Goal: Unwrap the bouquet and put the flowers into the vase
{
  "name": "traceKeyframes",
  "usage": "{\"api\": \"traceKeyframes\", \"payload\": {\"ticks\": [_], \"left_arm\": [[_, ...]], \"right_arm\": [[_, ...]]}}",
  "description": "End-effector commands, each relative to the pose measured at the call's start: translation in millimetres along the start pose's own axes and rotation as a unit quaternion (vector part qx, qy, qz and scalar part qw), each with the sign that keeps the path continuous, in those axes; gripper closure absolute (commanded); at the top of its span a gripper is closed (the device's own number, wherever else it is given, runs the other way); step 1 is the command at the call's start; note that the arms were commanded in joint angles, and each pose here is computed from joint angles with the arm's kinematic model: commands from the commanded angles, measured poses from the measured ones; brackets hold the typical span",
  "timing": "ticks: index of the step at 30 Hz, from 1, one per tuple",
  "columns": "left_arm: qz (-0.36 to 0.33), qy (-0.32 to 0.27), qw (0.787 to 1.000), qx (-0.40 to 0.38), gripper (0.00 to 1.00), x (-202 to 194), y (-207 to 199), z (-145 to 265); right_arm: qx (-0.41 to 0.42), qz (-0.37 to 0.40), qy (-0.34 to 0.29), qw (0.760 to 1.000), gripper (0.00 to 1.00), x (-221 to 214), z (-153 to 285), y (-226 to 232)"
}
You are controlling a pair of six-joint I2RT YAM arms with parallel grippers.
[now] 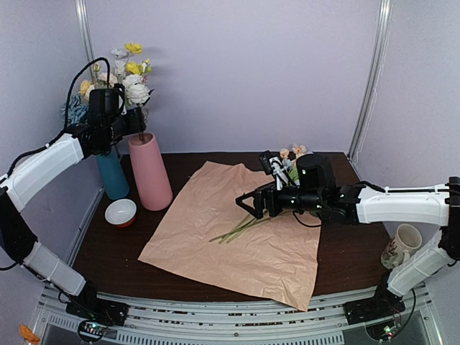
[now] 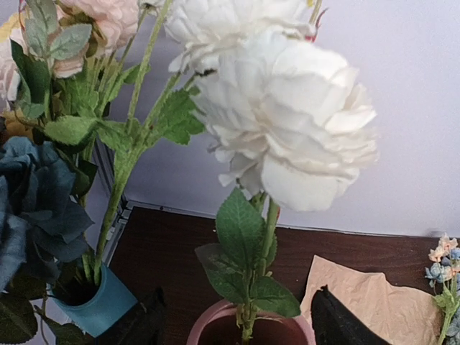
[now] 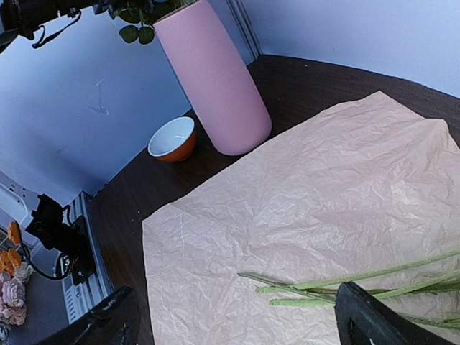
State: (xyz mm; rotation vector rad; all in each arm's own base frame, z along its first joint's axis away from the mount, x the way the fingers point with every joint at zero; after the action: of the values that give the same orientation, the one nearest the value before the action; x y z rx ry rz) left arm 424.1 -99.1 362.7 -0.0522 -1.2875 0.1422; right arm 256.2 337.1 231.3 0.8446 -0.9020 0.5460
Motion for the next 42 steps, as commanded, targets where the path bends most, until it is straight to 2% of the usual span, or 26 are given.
{"api": "traceKeyframes", "payload": {"ticks": [1,7,12,19,24,33,42], "left_arm": [[0.021,-0.047,0.998,-0.035,0.24,39.2,1.3,37.7],[0.02,-0.084,0.99,-0.11,0.04,67.8,-5.3,88.7],[0.003,-0.075,0.977,-0.199,0.02,56.0,-30.4,114.9],[-0.048,-0.038,0.963,-0.263,0.02,8.4,-84.7,138.5],[-0.065,0.011,0.957,-0.281,0.03,-40.8,-97.5,131.7],[-0.075,0.078,0.945,-0.307,0.05,-117.2,-112.1,124.5],[-0.079,0.11,0.944,-0.301,0.06,-148.9,-113.7,117.7]], "right_arm": [[-0.062,-0.015,-0.017,0.998,0.04,7.5,6.9,-16.2],[-0.189,-0.056,-0.038,0.98,0.04,10.2,19.8,-52.5],[-0.277,-0.127,-0.029,0.952,0.04,-3.4,24.2,-94.4],[-0.249,-0.25,0.014,0.935,0.12,-23.0,-3.4,-137.4],[-0.217,-0.299,0.018,0.929,0.16,-26.0,-24.4,-151.6],[-0.18,-0.339,0.027,0.923,0.22,-28.6,-61.7,-169.1],[-0.192,-0.371,0.032,0.908,0.26,-40.9,-75.2,-187.4]]}}
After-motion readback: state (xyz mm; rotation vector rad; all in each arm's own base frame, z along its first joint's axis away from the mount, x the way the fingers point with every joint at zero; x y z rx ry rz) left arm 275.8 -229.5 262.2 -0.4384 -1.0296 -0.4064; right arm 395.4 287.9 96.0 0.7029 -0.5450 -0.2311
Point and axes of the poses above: each gripper's point midway between its finger pads, its own z axis back along the fingers, its own y axis along the line the jaws close on, x = y × z, the point moved 3 cm from there along z, back along the fingers, and after that the axes turned 1 degree about -z, right-handed, at the moved point
